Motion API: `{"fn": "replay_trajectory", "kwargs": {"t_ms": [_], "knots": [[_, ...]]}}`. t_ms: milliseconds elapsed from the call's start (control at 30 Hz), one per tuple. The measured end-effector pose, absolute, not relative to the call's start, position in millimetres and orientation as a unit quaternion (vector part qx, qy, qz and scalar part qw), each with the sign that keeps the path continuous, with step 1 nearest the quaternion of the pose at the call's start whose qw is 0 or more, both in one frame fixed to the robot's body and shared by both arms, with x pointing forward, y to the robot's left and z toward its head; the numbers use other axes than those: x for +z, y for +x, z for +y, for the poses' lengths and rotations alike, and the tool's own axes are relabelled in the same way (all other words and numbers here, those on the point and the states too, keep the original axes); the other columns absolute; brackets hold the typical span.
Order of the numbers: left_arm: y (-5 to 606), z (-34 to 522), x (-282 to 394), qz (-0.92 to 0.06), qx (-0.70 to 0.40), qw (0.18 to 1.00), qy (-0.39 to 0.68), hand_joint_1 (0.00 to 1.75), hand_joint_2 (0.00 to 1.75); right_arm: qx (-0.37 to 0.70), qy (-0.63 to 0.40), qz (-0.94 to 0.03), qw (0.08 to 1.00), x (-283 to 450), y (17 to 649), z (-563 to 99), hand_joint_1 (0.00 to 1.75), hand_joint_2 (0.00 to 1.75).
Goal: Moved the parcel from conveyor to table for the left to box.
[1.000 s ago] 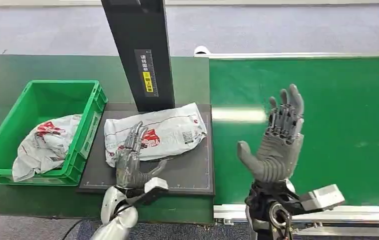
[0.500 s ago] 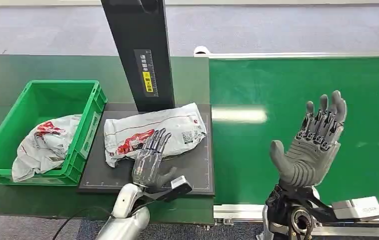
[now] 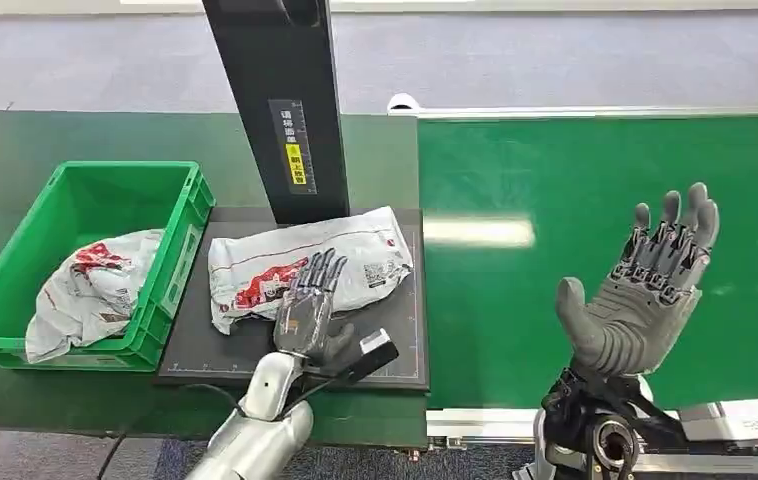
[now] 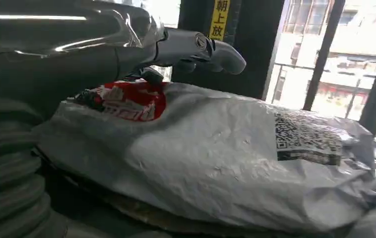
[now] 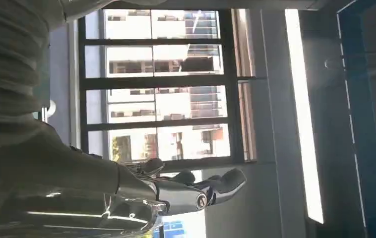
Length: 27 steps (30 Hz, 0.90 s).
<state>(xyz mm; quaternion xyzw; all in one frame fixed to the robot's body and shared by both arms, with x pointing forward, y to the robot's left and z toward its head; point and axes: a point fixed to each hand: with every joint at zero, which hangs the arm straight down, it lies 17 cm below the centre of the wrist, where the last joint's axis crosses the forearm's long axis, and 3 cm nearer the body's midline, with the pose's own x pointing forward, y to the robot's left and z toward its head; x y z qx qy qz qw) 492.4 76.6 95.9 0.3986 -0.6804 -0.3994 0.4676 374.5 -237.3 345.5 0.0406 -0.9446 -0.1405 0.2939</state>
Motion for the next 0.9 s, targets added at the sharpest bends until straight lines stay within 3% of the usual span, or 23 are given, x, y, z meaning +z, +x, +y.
{"fn": "replay_trajectory", "kwargs": {"t_ms": [67,100,133,267,333,367,900], "knots": [[494,79,97,-0.675,-0.4,0.467,0.407,0.12,1.75,-0.14,0.035,-0.945,0.293,347,375,-238,0.0,1.75],[494,79,97,-0.675,-0.4,0.468,0.408,0.75,1.75,-0.14,0.033,-0.945,0.293,347,375,-238,0.0,1.75],[494,79,97,-0.674,-0.401,0.467,0.409,1.19,1.75,-0.14,0.032,-0.945,0.293,348,375,-238,0.0,1.75],[493,79,96,-0.674,-0.401,0.467,0.409,1.19,1.75,-0.14,0.032,-0.946,0.292,348,376,-238,0.0,1.75],[493,80,95,-0.673,-0.401,0.468,0.409,1.41,1.75,-0.143,0.025,-0.946,0.291,350,376,-239,0.0,1.75],[493,81,95,-0.673,-0.401,0.468,0.409,1.68,1.75,-0.144,0.021,-0.946,0.291,350,377,-239,0.0,1.75],[493,77,113,-0.735,-0.359,0.46,0.345,1.75,1.75,-0.148,0.023,-0.945,0.289,351,377,-241,0.0,1.75]]}}
